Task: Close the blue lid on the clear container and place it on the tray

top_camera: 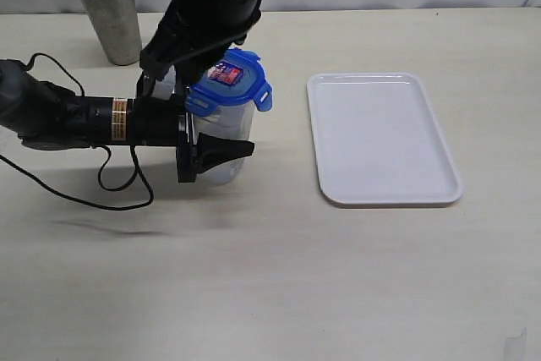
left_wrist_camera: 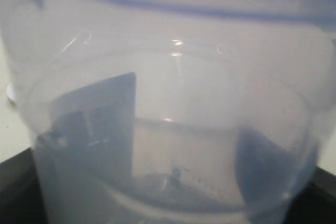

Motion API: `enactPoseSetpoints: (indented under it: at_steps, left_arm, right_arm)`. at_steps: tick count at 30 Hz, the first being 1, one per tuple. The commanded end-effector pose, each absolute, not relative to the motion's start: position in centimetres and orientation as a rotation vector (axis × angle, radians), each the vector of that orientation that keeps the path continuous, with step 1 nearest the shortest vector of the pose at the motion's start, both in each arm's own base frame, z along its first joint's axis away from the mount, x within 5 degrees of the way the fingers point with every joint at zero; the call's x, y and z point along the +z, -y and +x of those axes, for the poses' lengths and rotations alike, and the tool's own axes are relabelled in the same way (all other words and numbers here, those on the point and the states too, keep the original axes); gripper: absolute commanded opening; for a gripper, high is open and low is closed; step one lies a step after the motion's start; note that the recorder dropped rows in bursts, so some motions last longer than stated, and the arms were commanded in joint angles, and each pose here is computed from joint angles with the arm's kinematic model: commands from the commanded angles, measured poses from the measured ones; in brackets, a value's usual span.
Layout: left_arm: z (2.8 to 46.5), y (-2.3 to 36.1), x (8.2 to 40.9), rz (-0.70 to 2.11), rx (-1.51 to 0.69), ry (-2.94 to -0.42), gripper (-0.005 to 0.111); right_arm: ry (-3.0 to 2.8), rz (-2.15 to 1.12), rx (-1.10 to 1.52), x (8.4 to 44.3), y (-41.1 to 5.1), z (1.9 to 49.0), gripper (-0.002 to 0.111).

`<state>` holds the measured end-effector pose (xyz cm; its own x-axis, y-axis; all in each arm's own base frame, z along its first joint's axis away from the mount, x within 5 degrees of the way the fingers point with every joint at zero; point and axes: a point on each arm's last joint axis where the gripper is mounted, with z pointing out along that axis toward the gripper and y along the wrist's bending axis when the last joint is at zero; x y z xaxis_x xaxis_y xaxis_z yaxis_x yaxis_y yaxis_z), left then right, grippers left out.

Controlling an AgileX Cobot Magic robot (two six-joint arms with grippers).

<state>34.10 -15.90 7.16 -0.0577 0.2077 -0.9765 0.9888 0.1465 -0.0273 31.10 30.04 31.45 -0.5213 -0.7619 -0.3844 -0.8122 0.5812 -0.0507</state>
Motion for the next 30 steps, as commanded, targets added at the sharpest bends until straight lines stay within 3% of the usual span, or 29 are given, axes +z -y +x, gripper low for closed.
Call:
enactPoseSetpoints:
  at_steps: [1,15,30]
  left_arm:
    - [34.1,16.0,7.4,1.255,-1.017,-1.456,0.000]
    - [34.1,16.0,7.4,1.255,-1.017,-1.456,0.000]
    - [34.1,16.0,7.4,1.252,-1.016,-1.456,0.000]
  right_arm:
    - [-2.452,-1.335,0.128,30.1,-30.9,31.1,0.046]
    - [-2.337,-1.523,-0.148,27.8,-32.7,30.6,0.046]
    - [-2.221,-1.727,-0.575,22.8,-33.2,29.5,0.044]
